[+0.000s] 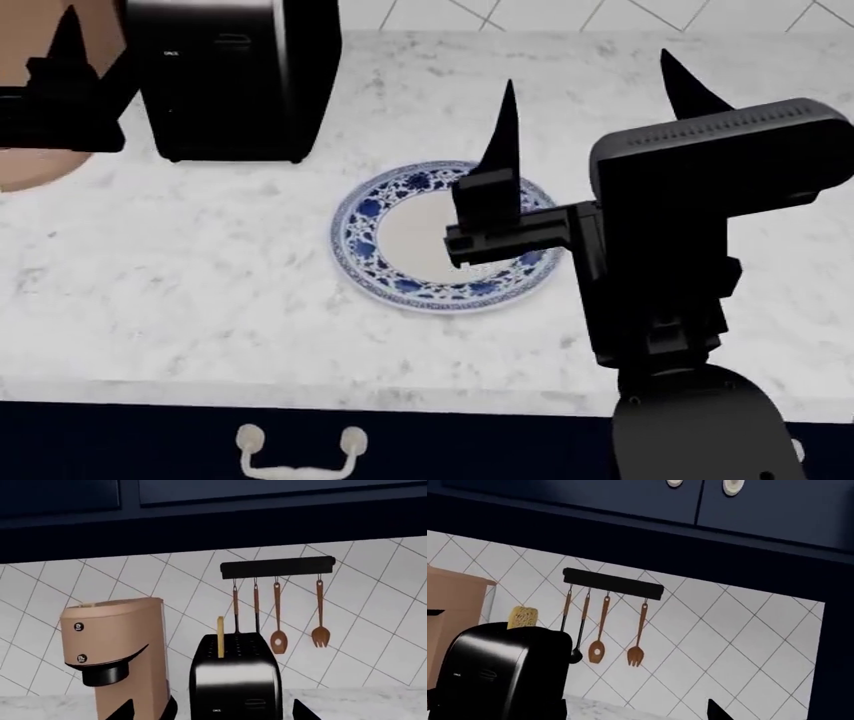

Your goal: Place the toasted item on a plate.

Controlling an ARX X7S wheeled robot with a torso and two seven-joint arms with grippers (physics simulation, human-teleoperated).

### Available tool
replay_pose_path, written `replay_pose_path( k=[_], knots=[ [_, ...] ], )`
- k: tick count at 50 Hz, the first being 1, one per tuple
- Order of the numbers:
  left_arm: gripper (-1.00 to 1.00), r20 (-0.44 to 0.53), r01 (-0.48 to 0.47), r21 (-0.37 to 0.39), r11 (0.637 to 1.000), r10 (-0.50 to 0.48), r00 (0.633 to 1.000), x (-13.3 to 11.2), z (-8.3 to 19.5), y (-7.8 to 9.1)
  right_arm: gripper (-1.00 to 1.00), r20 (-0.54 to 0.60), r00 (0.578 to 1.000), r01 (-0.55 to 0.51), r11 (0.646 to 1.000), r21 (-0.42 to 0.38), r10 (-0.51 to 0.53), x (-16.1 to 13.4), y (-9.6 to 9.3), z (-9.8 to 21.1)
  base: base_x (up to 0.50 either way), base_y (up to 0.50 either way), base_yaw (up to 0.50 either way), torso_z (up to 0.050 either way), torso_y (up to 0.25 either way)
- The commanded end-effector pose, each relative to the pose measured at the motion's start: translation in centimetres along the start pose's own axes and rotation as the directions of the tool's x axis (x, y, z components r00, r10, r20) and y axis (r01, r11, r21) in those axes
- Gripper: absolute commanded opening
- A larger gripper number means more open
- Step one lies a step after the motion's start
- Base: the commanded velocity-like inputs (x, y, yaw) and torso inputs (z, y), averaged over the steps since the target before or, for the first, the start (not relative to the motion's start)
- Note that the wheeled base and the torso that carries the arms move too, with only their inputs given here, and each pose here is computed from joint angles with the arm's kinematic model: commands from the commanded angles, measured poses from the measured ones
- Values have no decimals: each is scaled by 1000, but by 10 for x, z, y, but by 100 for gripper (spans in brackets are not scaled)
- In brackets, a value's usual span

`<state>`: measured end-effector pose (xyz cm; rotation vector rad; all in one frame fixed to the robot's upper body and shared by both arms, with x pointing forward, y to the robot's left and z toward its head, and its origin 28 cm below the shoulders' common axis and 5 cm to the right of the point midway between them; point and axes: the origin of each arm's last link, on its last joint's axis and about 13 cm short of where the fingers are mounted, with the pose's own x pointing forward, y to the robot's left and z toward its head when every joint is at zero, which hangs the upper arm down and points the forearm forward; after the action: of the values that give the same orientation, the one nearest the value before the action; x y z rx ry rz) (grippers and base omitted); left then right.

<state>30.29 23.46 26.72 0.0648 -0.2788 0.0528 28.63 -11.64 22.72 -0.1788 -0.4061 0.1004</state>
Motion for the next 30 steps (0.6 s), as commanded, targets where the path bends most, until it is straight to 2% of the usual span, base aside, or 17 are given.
replay_pose_path(
  k=[1, 13, 19, 30],
  knots=[
    [100, -5, -6, -4, 1000, 6, 1000, -2, 1, 1, 100, 8, 1000, 0, 1000, 10, 0, 0, 0, 2, 211, 0, 0, 0, 0],
    [100, -6, 1, 1, 1000, -1, 1000, -3, 2, 1, 100, 14, 1000, 9, 999, 38, -10, -1, 0, 3, 147, 0, 0, 0, 0],
    [100, -4, 0, -23, 1000, 0, 1000, -2, 4, 1, 100, 14, 1000, 7, 999, 37, -8, -2, 0, 5, 122, 0, 0, 0, 0],
    [100, -6, 5, -17, 1000, -5, 1000, -1, 13, 2, 100, 24, 1000, 6, 999, 37, -6, -2, -1, 10, 176, 0, 0, 0, 0]
  ],
)
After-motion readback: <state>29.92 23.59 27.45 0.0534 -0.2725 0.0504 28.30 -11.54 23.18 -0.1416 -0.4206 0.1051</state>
